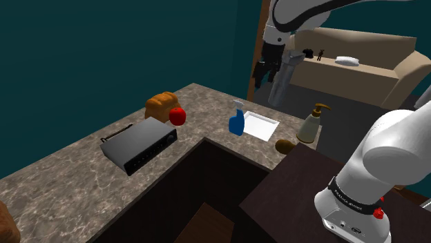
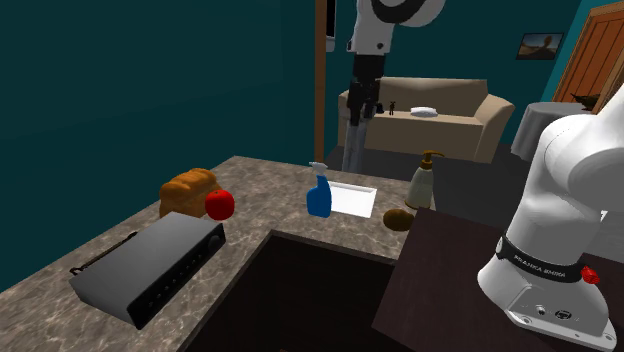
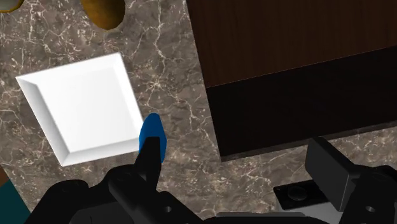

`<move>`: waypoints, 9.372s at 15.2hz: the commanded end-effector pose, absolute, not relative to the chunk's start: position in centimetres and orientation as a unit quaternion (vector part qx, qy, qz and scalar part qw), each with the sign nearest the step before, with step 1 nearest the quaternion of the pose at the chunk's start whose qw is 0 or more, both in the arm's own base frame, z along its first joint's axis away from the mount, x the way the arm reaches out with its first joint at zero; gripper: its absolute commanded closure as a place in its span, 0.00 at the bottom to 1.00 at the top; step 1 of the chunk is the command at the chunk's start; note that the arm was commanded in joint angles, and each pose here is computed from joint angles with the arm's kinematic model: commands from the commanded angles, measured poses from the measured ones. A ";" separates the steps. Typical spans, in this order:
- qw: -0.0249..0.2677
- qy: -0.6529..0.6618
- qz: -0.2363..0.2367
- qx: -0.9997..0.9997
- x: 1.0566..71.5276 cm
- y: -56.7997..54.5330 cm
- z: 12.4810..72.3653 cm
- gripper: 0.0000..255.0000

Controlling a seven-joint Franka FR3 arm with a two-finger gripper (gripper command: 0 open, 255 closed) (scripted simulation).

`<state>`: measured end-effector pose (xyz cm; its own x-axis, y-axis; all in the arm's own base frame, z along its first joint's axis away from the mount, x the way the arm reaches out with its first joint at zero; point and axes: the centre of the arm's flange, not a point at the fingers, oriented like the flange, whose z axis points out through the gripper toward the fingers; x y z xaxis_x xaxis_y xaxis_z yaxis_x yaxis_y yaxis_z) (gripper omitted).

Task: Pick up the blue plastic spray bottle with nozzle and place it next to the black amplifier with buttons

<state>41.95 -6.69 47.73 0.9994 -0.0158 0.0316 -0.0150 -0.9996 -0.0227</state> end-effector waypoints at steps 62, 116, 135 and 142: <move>0.002 -0.039 0.004 -0.999 60.8 -18.5 30.6 1.00; 0.002 -0.039 0.004 -0.999 64.0 -9.1 51.1 1.00; 0.002 -0.039 0.004 -0.999 71.6 13.1 42.3 1.00; 0.002 -0.039 0.004 -0.999 73.4 18.2 39.2 1.00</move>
<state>73.32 18.05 39.66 0.9969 0.0787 -0.0084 0.0787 -0.9969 -0.0036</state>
